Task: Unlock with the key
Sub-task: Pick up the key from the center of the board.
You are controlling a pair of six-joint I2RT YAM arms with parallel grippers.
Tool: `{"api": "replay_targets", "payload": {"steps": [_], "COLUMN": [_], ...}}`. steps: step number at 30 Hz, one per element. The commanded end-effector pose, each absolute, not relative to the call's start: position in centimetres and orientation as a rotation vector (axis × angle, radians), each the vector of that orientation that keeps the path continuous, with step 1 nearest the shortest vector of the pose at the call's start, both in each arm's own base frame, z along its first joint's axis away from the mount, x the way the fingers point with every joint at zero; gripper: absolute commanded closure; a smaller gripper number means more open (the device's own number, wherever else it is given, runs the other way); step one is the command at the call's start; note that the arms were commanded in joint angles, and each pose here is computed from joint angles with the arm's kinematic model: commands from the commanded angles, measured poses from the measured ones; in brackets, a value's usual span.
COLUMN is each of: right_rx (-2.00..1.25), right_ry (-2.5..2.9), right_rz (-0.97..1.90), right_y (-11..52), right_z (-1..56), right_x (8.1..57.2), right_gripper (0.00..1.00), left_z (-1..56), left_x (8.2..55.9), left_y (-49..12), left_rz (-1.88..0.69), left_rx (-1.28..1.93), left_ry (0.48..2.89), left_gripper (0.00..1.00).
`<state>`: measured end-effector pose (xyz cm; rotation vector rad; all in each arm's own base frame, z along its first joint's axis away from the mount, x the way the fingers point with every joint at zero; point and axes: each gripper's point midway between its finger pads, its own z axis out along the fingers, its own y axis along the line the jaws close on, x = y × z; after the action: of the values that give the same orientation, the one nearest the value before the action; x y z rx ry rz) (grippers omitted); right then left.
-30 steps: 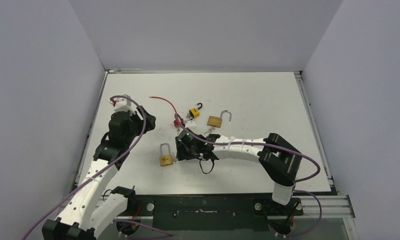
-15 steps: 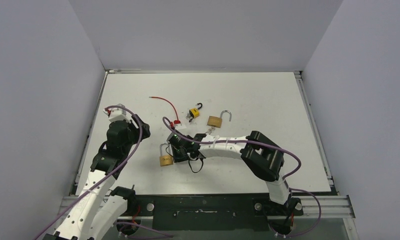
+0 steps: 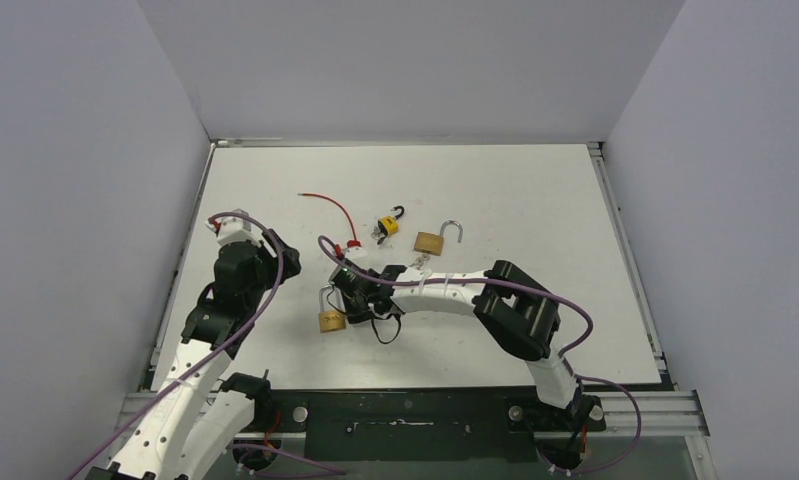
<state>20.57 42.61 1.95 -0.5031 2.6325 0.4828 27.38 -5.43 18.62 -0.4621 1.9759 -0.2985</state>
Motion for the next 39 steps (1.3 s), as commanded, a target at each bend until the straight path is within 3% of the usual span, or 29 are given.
{"api": "replay_targets", "payload": {"steps": [1, 9, 18, 29, 36, 39], "right_rx": [-0.51, -0.534, -0.452, -0.528, -0.546, -0.547], "right_ry": [2.532, 2.256, 1.957, 1.812, 1.777, 1.774], "right_rz": [0.424, 0.602, 0.919, 1.117, 1.165, 1.169], "right_y": [42.6, 42.3, 41.0, 40.7, 41.2, 41.3], "right_z": [3.3, 8.7, 17.8, 23.2, 24.1, 23.9], "right_x": [22.5, 23.2, 23.0, 21.5, 20.9, 20.9], "right_gripper": [0.99, 1.0, 1.0, 1.0, 1.0, 1.0], "left_z": [18.9, 18.8, 17.2, 21.7, 22.2, 22.1], "left_x": [27.6, 27.1, 24.4, 23.5, 23.4, 23.2], "left_y": [-5.6, -7.8, -14.9, -18.1, -18.4, -18.7], "left_rz": [-0.331, -0.496, -1.098, -1.637, -1.836, -1.865], "left_rx": [-0.499, -0.542, -0.625, -0.861, -1.05, -1.054], "left_ry": [1.959, 1.984, 2.014, 1.851, 1.772, 1.793], "left_gripper": [0.37, 0.33, 0.26, 0.16, 0.22, 0.31]}}
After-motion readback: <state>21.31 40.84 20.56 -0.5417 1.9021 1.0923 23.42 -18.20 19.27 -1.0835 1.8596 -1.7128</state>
